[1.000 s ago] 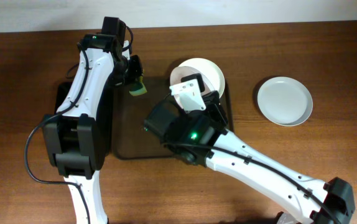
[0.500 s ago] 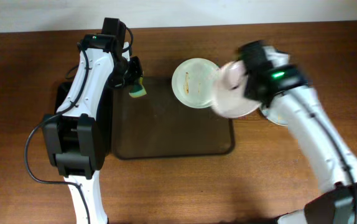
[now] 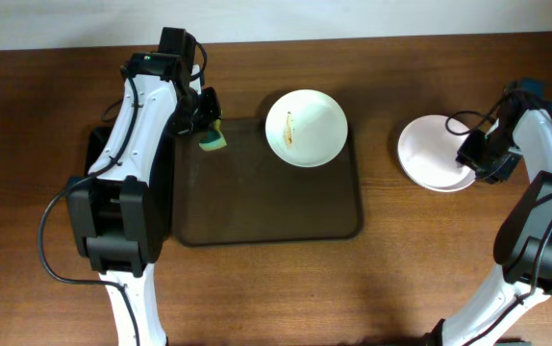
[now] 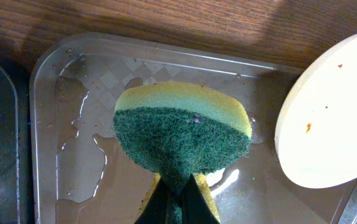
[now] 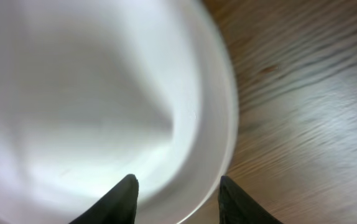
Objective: Clean dirty plates on tray and stack at the side
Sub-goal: 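Grasp the last stained plate on the tray with the right gripper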
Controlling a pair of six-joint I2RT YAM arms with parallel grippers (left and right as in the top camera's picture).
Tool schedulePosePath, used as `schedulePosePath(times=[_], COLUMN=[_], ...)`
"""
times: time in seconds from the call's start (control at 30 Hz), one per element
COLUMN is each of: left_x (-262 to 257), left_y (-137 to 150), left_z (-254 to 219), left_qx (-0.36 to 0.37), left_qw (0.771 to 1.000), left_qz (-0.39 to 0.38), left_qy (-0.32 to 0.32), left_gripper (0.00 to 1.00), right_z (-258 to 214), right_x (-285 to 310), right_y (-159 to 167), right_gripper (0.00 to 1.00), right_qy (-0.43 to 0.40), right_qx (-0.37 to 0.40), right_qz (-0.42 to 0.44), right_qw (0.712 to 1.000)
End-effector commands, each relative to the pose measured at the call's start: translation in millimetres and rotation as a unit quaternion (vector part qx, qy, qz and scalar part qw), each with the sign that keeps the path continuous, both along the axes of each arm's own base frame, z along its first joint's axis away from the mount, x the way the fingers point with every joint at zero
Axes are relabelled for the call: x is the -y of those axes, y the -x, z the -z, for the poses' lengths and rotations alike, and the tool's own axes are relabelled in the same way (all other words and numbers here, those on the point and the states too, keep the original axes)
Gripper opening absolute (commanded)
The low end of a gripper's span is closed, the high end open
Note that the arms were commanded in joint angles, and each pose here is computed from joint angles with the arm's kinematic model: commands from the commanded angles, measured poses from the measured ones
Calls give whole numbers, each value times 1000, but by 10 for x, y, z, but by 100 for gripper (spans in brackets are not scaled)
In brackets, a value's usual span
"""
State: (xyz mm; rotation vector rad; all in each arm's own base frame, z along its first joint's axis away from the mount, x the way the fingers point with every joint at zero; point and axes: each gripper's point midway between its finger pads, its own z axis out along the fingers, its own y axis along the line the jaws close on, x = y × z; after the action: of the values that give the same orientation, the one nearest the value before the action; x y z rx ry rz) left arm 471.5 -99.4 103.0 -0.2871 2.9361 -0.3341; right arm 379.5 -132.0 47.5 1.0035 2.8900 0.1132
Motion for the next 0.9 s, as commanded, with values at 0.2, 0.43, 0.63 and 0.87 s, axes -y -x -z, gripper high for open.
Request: schedulePosePath(times=[0.2, 0.43, 0.63, 0.87], left_x=[-12, 7, 8, 8], left_y=[28, 30, 18, 19], left_z=[-8, -9, -11, -11], left_qx=[-4, -4, -1, -1], left_qw=[1000, 1000, 1000, 1000], left_qz=[-2, 0, 0, 0], left_qy=[-9, -9, -9, -9], left_gripper=[1, 1, 1, 1], right_z=[-727, 98, 270, 412], right_x=[-1994, -2498, -2478, -2770], right_y=[-919, -925, -862, -83], right_gripper=[41, 26, 7, 4], right_qy=[25, 90, 89, -40], right_qx=[146, 85, 63, -78], right_qz=[-230, -279, -281, -301], right_qw=[962, 952, 953, 950])
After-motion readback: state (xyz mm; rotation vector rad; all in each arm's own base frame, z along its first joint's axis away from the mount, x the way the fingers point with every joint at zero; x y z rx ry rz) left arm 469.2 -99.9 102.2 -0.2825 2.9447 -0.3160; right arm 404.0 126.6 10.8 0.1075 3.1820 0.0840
